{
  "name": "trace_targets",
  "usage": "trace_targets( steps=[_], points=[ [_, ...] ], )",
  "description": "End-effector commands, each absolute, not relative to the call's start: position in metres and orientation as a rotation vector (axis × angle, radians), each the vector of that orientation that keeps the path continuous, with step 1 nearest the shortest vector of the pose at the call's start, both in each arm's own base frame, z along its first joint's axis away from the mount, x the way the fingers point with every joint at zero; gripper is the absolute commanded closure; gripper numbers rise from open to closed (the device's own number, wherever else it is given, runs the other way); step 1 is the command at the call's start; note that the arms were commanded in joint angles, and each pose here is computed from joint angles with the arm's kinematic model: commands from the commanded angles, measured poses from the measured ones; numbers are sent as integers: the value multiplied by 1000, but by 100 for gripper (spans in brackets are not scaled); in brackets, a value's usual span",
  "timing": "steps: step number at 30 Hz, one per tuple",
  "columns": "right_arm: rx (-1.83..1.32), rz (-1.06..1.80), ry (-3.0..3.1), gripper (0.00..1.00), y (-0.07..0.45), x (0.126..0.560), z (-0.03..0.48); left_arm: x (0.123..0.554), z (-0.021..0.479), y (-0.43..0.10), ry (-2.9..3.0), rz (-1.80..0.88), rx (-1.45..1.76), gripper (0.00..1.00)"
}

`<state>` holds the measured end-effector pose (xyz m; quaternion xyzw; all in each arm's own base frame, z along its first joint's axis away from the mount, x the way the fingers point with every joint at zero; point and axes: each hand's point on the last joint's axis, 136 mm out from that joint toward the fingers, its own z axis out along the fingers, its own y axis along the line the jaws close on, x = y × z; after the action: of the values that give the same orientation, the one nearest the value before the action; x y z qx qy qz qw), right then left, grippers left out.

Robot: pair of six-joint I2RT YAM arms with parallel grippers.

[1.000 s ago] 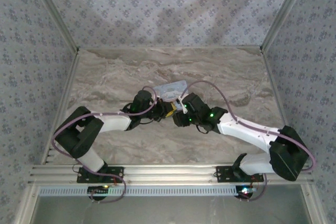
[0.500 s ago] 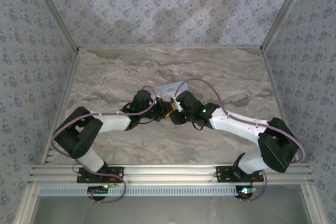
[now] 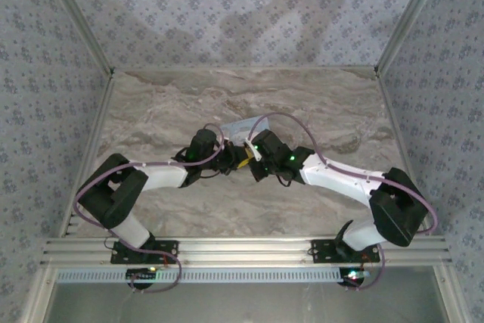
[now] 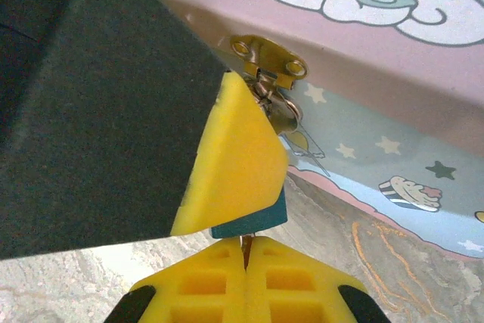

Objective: Unlock the padlock with the key

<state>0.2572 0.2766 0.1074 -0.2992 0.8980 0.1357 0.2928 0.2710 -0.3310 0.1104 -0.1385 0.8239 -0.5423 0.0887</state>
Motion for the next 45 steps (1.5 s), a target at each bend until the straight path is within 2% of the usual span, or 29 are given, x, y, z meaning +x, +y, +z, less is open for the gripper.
trace_targets(
  steps=[1,5,6,8,12,15,20,25,36,45],
  points=[
    [-836,415,2389,100,283,251,109,273,144,-339,2361,-1712,-332,100],
    [-858,469,2390,100,286,245,107,272,145,-340,2361,-1711,-319,99],
    [-864,493,2384,100,288,244,108,272,145,-339,2363,-1704,-320,96],
    [-863,521,2385,100,290,242,107,271,142,-337,2376,-1683,-321,85],
    [-867,519,2400,100,287,239,95,269,130,-328,2417,-1610,-340,67],
    [-869,533,2427,100,286,236,84,265,118,-322,2445,-1561,-364,58],
    [-865,559,2496,100,286,229,64,261,97,-311,2501,-1480,-411,53],
    [-878,594,2541,100,289,224,51,255,85,-297,2556,-1365,-424,52],
    [-909,547,2549,100,285,224,47,257,93,-257,2550,-1156,-434,51],
    [-1012,460,2484,100,285,233,59,273,101,-214,2521,-959,-457,45]
  ],
)
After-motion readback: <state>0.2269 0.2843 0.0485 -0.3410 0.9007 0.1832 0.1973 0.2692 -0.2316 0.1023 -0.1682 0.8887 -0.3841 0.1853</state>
